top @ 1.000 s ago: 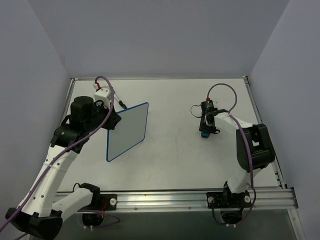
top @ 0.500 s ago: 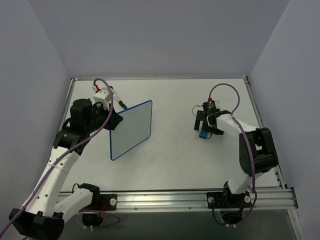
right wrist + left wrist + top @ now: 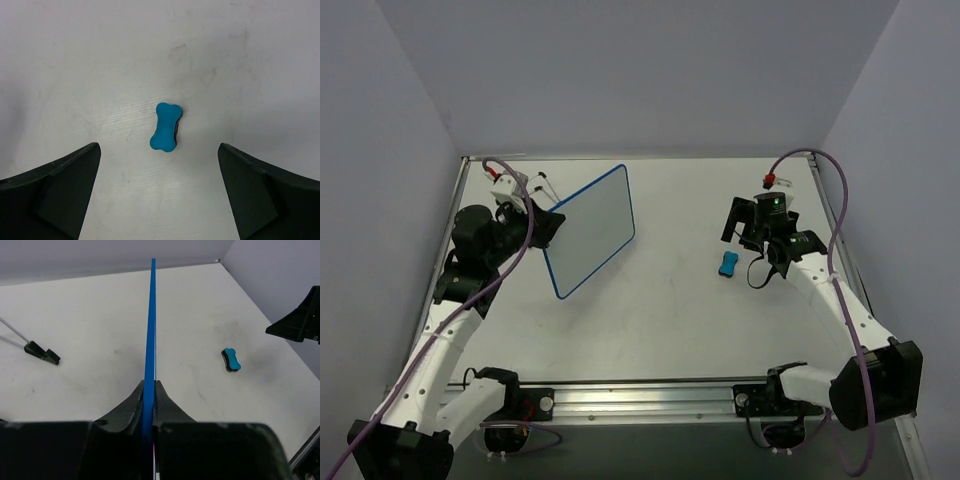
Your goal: Erase the whiteboard
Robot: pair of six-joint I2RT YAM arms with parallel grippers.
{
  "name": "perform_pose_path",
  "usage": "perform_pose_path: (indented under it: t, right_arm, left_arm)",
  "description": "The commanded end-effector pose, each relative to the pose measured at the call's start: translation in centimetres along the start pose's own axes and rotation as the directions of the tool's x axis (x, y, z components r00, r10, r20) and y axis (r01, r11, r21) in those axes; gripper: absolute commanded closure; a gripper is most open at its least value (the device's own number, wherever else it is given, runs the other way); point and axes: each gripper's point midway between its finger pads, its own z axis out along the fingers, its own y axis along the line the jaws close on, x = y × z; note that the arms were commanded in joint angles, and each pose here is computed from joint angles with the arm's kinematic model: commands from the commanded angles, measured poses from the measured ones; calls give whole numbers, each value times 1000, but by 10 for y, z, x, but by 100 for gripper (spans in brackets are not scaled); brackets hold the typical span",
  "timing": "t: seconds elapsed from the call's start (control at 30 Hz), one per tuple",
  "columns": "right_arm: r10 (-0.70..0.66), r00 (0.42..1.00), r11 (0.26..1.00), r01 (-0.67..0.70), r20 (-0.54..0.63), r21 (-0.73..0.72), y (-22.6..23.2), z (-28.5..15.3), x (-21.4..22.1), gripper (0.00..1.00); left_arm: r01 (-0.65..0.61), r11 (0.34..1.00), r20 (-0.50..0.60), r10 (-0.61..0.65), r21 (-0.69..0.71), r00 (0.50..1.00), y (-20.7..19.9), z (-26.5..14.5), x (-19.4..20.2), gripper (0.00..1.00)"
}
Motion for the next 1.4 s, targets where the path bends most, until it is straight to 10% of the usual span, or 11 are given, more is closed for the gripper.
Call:
perform_pose_path:
  t: [0.0,0.63,1.37]
  right_arm:
    - [-4,1000,998,5,27,-58,7,-19,-8,0]
    - [-60,996,972,73,61,-226,48,-41,-4,0]
    - [-137,987,955,155,86,-254,73,-59,6,0]
  left_arm:
    - [-91,989,269,57,117,961,-23,3,-73,98]
    - [-381,895,485,233,232,843,109,21,-129,98]
    - [-299,909,367,182,292,912,218,31,-87,98]
